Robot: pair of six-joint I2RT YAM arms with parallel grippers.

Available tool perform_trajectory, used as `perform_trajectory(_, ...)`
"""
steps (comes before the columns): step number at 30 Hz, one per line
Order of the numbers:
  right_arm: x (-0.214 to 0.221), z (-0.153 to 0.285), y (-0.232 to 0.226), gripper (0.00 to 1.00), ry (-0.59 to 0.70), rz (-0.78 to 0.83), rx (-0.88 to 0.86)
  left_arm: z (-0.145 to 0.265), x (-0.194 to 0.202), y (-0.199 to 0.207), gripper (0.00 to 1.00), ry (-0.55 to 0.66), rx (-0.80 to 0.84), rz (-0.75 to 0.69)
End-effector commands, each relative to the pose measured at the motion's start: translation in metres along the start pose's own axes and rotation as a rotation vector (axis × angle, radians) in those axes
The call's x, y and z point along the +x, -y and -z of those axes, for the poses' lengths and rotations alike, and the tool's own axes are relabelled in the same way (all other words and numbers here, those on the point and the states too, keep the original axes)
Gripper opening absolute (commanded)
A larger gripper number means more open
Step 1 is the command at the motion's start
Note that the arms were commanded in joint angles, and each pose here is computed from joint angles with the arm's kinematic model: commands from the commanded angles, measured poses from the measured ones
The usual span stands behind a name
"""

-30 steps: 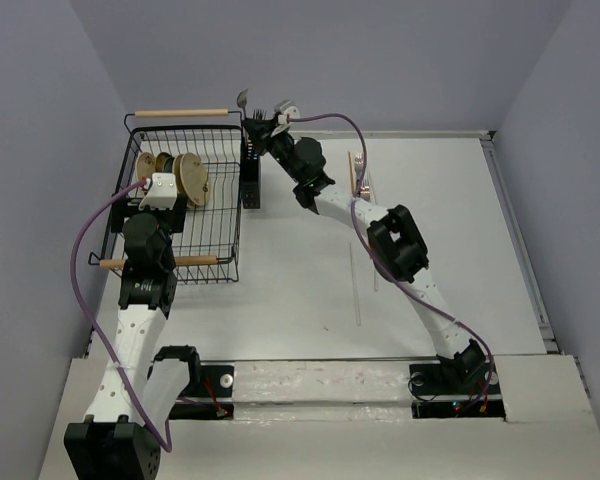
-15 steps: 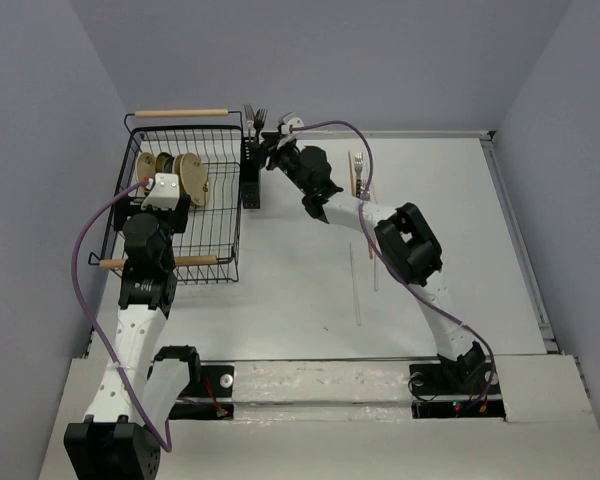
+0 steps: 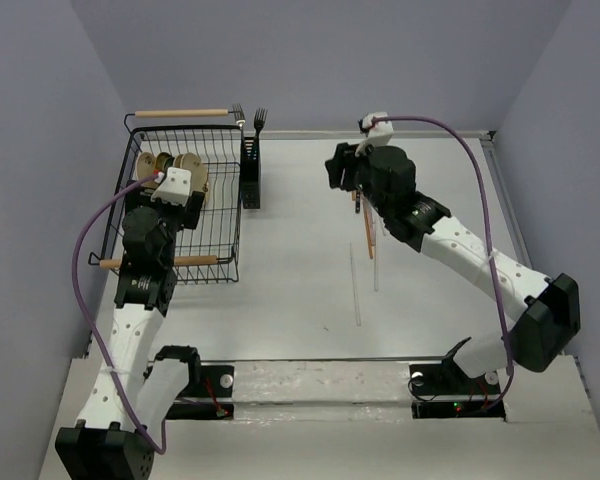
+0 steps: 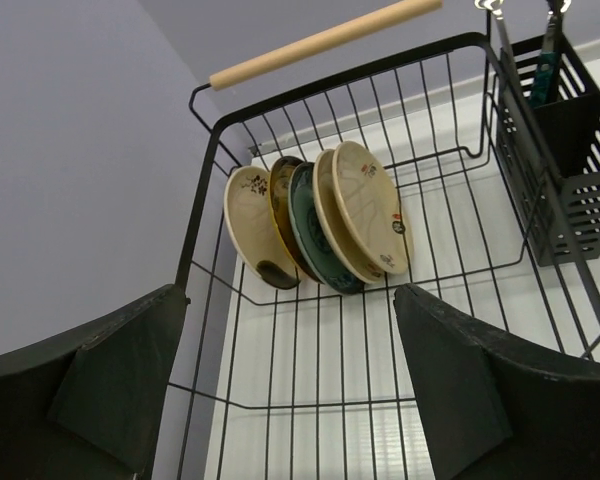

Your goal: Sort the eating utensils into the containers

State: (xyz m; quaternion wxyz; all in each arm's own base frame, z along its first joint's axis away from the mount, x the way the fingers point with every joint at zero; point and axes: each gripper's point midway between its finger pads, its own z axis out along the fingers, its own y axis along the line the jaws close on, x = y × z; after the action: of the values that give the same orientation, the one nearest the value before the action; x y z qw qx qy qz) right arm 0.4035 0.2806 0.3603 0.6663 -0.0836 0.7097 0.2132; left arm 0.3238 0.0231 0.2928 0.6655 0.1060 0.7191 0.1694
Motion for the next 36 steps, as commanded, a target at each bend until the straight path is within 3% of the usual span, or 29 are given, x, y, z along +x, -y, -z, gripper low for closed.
perform_trajectory(1, 0.173, 0.078, 0.101, 0.56, -0.565, 0.004, 0.358, 0.002, -0.023, 0.008, 0.99, 0.060, 0.056, 0.001)
perform_trajectory(7, 0.224, 0.133, 0.138, 0.51, -0.759, -0.087, 0.468, 0.008, -0.028, 0.019, 0.99, 0.078, 0.102, 0.002)
perform_trajectory(13, 0.252, 0.137, 0.152, 0.50, -0.846, -0.096, 0.516, 0.012, -0.027, 0.021, 0.99, 0.085, 0.109, 0.001)
perform_trajectory(18, 0.288, 0.132, 0.145, 0.38, -0.972, -0.139, 0.468, 0.014, -0.025, 0.021, 0.99, 0.084, 0.111, -0.007)
perform_trajectory(30, 0.321, 0.132, 0.146, 0.38, -1.044, -0.145, 0.459, 0.012, -0.021, 0.024, 0.99, 0.080, 0.114, -0.011)
perform_trajectory(36, 0.331, 0.139, 0.150, 0.21, -1.066, -0.150, 0.496, 0.012, -0.021, 0.024, 0.99, 0.080, 0.116, -0.013)
